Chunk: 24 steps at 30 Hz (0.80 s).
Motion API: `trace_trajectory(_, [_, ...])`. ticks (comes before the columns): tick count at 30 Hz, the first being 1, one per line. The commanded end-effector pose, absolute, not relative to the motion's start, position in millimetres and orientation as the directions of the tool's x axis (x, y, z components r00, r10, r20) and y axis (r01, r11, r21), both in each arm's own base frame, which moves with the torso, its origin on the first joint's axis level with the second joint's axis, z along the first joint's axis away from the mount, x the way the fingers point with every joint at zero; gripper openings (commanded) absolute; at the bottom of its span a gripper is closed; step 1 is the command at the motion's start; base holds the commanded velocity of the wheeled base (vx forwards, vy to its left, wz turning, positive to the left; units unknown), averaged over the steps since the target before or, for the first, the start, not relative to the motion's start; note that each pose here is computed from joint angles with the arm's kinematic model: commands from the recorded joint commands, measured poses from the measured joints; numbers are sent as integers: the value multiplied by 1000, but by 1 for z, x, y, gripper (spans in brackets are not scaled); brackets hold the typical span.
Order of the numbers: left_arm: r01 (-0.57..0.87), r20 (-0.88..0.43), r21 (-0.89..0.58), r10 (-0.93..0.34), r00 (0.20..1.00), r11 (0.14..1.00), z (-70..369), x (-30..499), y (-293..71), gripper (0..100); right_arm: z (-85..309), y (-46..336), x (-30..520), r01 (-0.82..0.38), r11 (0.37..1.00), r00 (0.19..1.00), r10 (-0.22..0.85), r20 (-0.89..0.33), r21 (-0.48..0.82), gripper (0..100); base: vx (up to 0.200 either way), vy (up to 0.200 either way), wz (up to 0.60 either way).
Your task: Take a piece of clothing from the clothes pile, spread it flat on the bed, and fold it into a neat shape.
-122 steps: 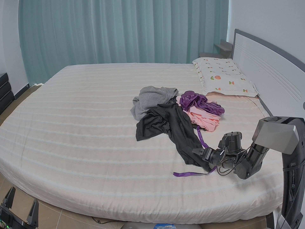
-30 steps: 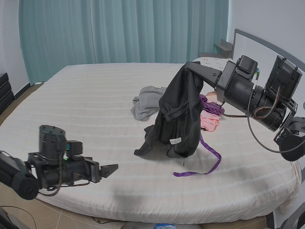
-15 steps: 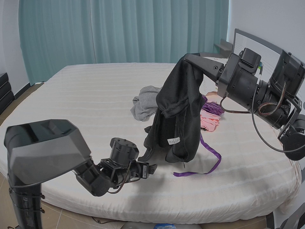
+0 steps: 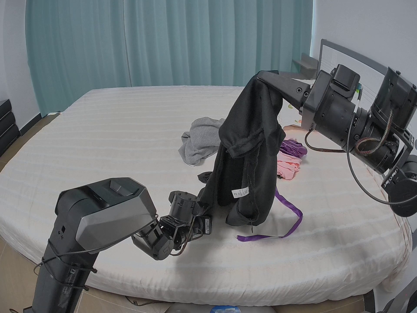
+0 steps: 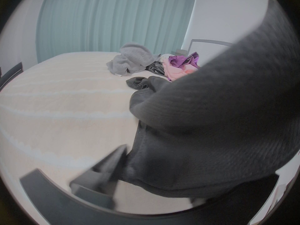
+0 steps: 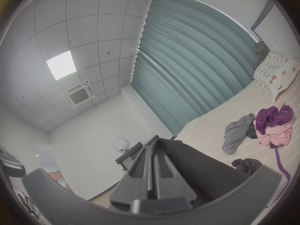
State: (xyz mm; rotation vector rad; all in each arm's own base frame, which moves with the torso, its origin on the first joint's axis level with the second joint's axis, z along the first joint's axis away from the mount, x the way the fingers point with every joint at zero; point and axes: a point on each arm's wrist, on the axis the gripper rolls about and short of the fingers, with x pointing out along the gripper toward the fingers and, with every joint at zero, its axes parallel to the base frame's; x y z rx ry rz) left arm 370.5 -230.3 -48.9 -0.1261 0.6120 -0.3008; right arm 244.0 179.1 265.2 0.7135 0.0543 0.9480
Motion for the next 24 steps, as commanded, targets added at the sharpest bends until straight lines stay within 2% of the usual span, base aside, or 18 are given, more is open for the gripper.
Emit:
trace_trajectory(1, [206, -545, -225, -299, 783, 952, -46, 372, -223, 0, 258, 175, 251, -703, 398, 622, 747, 236, 590, 0, 0, 0, 0])
trace_trajectory(9, [143, -463, -339, -297, 835, 930, 23, 349, -196, 0, 231, 153, 286, -602, 498, 719, 677, 154, 624, 0, 0, 0, 0])
trace_trajectory(14, [46, -361, -385, -196, 912, 922, 82, 327, -170, 0, 213, 125, 318, -503, 554, 803, 583, 122, 663, 0, 0, 0, 0])
trace_trajectory(18, [41, -237, -460, -167, 957, 887, 131, 321, -151, 0, 196, 113, 335, -459, 589, 835, 541, 98, 665, 0, 0, 0, 0])
trace_trajectory(23, [36, -96, -501, -96, 991, 865, 180, 310, -134, 0, 232, 89, 334, -545, 590, 829, 486, 278, 595, 0, 0, 0, 0])
trace_trajectory(24, [58, -35, -521, -89, 995, 852, 202, 305, -129, 0, 246, 85, 331, -565, 589, 821, 475, 317, 578, 0, 0, 0, 0])
